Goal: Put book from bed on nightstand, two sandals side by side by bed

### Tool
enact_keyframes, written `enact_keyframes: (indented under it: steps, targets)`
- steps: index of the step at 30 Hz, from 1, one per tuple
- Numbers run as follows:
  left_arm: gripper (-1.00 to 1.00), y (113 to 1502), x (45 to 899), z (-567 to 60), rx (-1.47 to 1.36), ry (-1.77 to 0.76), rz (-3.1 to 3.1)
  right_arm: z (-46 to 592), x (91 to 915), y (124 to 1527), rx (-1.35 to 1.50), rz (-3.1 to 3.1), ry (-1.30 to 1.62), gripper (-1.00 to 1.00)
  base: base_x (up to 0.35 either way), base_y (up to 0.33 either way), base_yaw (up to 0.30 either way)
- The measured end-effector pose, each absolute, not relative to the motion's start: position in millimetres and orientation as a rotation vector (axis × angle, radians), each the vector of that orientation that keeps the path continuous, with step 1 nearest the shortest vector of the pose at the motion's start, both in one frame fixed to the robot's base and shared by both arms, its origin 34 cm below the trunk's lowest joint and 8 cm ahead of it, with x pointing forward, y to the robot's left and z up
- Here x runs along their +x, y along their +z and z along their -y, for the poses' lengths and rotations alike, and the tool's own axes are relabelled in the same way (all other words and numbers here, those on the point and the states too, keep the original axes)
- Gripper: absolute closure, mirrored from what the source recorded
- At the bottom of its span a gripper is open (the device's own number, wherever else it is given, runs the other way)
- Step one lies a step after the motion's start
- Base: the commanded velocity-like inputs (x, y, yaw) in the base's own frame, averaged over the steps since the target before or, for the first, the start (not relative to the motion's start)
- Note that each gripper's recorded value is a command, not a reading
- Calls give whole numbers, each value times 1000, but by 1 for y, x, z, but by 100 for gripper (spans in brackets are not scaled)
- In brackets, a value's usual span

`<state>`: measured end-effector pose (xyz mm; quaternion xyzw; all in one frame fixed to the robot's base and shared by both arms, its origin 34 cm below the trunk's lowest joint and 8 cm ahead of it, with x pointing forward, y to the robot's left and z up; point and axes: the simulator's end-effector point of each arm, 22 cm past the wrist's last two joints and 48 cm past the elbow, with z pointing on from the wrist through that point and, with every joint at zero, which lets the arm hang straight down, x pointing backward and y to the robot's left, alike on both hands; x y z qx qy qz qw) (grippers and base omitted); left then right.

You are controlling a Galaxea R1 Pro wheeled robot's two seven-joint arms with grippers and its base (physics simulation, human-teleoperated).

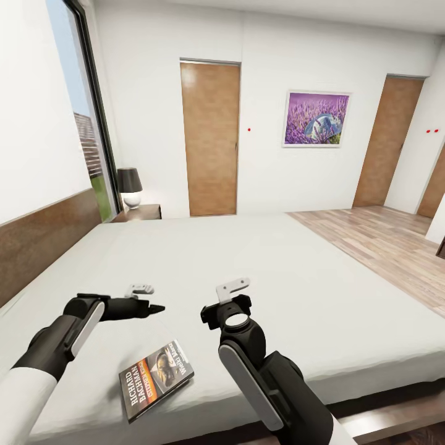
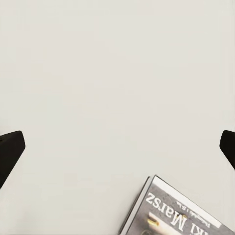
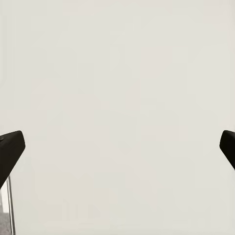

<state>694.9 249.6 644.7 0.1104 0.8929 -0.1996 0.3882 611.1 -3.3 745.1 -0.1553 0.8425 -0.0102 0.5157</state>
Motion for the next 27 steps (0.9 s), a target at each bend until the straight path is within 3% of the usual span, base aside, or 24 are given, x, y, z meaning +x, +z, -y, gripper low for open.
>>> enact_keyframes:
  steps: [27]
  targets:
    - [-100,573,671,-218,383,-451,-2346,26,589,680,-403,-2145,-82,-100,0,0,0]
